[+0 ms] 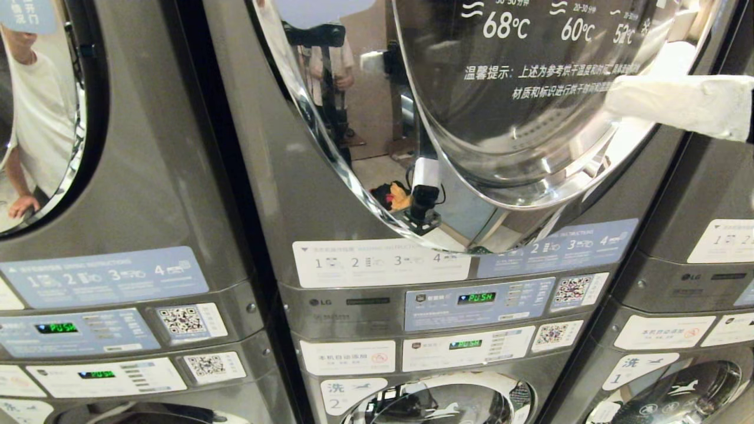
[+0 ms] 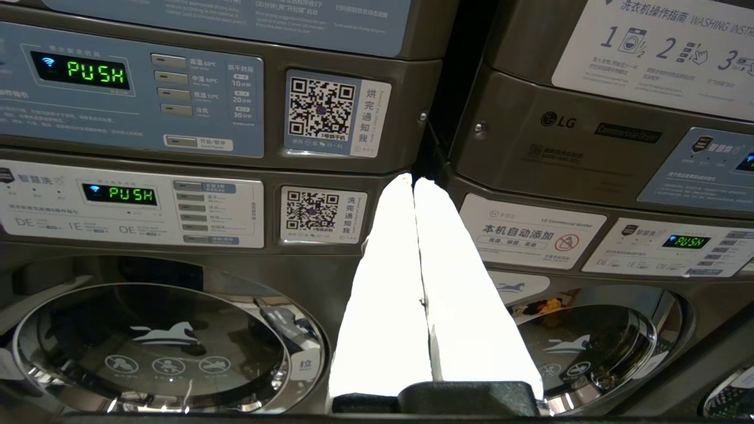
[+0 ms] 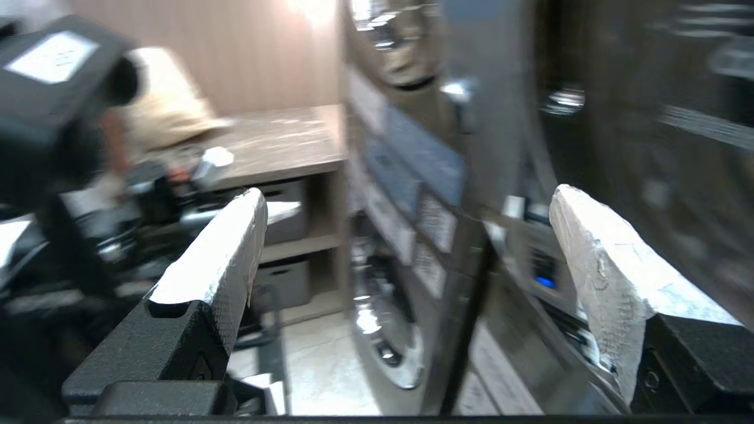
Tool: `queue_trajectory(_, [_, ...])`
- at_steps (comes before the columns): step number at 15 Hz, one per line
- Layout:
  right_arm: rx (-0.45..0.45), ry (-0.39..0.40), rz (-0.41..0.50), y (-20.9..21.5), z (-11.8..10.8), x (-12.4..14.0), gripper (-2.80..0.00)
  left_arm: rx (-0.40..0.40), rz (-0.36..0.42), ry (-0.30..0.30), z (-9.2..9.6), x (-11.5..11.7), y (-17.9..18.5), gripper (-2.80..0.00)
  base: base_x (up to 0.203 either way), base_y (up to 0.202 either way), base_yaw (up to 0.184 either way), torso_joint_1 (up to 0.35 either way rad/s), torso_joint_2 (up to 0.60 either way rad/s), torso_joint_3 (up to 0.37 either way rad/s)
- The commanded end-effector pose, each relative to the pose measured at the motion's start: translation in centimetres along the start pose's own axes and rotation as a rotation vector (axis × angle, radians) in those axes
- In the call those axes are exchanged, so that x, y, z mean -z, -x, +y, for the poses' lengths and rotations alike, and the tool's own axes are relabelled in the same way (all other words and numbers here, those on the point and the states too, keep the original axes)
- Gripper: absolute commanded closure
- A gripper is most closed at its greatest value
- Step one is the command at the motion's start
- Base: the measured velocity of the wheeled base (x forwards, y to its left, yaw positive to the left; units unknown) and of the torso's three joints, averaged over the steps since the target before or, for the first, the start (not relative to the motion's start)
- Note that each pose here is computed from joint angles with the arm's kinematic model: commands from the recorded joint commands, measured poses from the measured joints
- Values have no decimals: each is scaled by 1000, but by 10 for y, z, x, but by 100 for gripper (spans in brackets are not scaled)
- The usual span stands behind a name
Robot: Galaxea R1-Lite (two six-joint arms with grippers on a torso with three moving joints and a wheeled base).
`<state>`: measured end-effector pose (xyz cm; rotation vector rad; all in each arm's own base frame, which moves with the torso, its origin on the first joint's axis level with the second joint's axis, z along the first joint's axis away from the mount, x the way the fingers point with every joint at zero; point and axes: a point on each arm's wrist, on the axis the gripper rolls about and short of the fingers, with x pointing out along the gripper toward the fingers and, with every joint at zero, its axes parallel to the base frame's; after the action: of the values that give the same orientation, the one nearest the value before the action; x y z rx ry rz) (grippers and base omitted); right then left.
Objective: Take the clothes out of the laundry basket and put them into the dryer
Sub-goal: Open the dryer
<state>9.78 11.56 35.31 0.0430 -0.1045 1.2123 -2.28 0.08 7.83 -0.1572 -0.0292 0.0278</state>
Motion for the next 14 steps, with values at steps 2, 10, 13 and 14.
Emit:
queue_trajectory(2, [341,-22,13,13,-7,3,-280,-5,26,0,1,8,-2,0,0,0,0,0,0,0])
queue_trajectory(10, [1038,-418,289,94,-21,130,-280,-5,26,0,1,8,-2,0,0,0,0,0,0,0])
queue_trajectory(13, [775,-380,92,93,-6,93,-280,-5,26,0,1,8,-2,0,0,0,0,0,0,0])
queue_trajectory(14, [651,-360,43,85,-3,75,-280,-5,26,0,1,8,-2,0,0,0,0,0,0,0])
